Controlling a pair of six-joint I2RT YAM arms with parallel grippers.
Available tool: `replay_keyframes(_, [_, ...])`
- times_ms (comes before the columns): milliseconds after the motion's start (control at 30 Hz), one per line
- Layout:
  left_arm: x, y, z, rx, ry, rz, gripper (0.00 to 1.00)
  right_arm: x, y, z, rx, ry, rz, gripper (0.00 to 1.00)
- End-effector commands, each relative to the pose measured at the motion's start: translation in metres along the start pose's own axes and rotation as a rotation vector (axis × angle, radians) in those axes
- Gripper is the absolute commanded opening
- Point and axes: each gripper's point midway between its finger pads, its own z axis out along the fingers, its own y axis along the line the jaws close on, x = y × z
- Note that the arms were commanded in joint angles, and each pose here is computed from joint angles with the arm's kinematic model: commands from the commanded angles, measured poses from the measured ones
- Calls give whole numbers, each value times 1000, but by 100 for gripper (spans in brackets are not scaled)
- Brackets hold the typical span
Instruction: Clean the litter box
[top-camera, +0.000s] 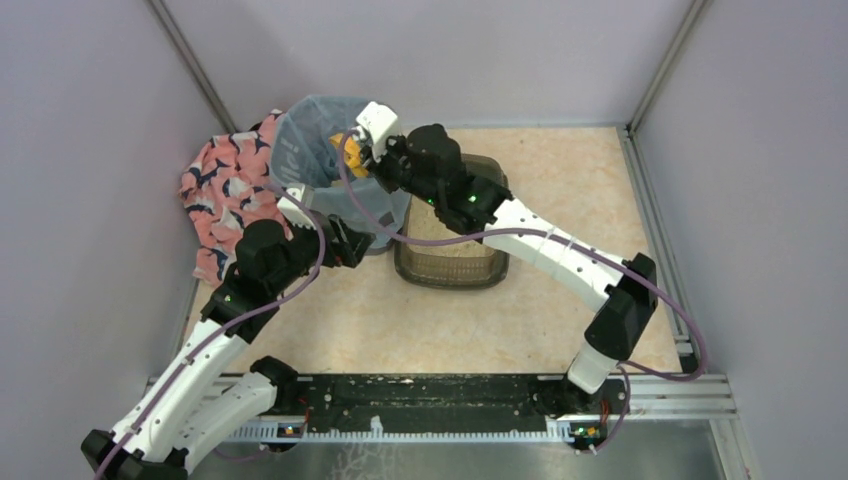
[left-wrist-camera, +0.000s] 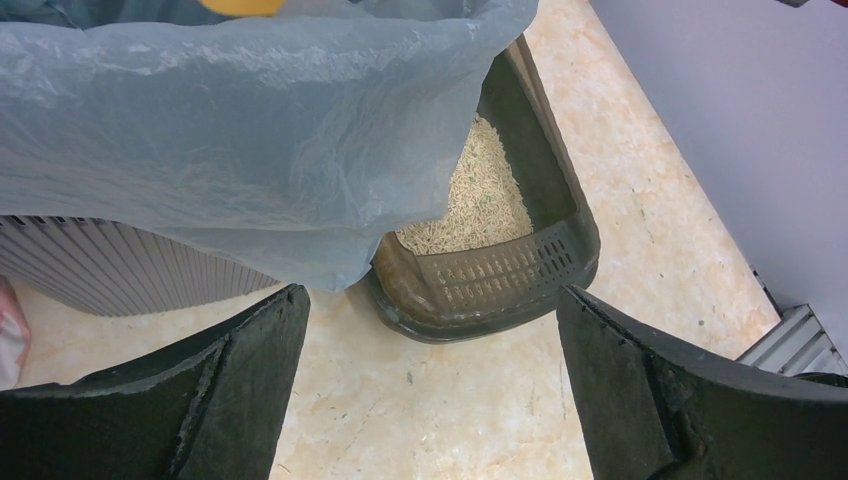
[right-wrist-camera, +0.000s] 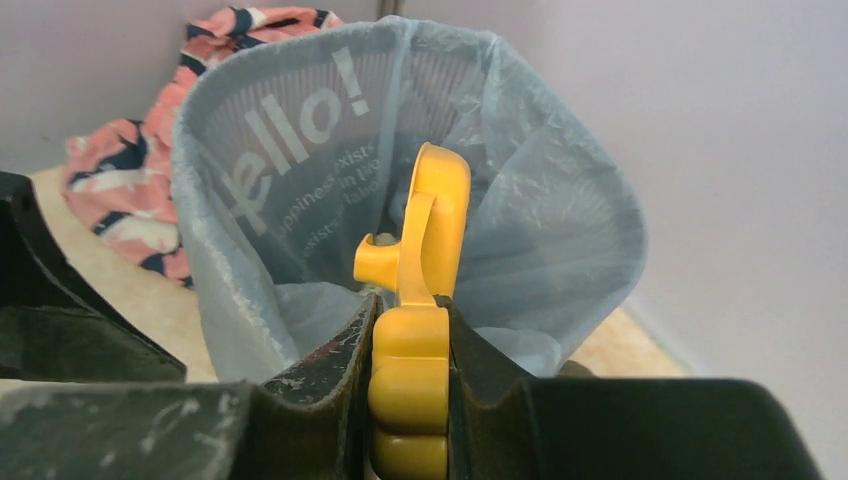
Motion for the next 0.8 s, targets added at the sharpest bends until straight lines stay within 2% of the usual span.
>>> replay_keyframes(0, [0,4,-1,-16,-5,-2,99,-58,-43,-25,206,-120,-151,0])
replay_keyframes(167, [1,6,-2,-26,-2,0,99,-87,-48,-40,197,-231,-74,0])
replay_keyframes(267, [0,5,-1,-26,-1,2,99,-117,-51,-57,55,-330,92,0])
replay_keyframes(400, [1,10,0,-53,-1,-10,99,-156,-63,-99,-55,-460,242,0])
replay_keyframes(533, [3,10,1,-50,7,-13,99,-172,-93,-148,-66,-565,343,0])
replay_keyframes(633, [4,9,2,-45,13,-15,99,-144,-131,-174,39,-570,414,0])
replay_keyframes(767, [4,8,2,-44,15,-17,99,-61,-177,-196,243,-498,519,0])
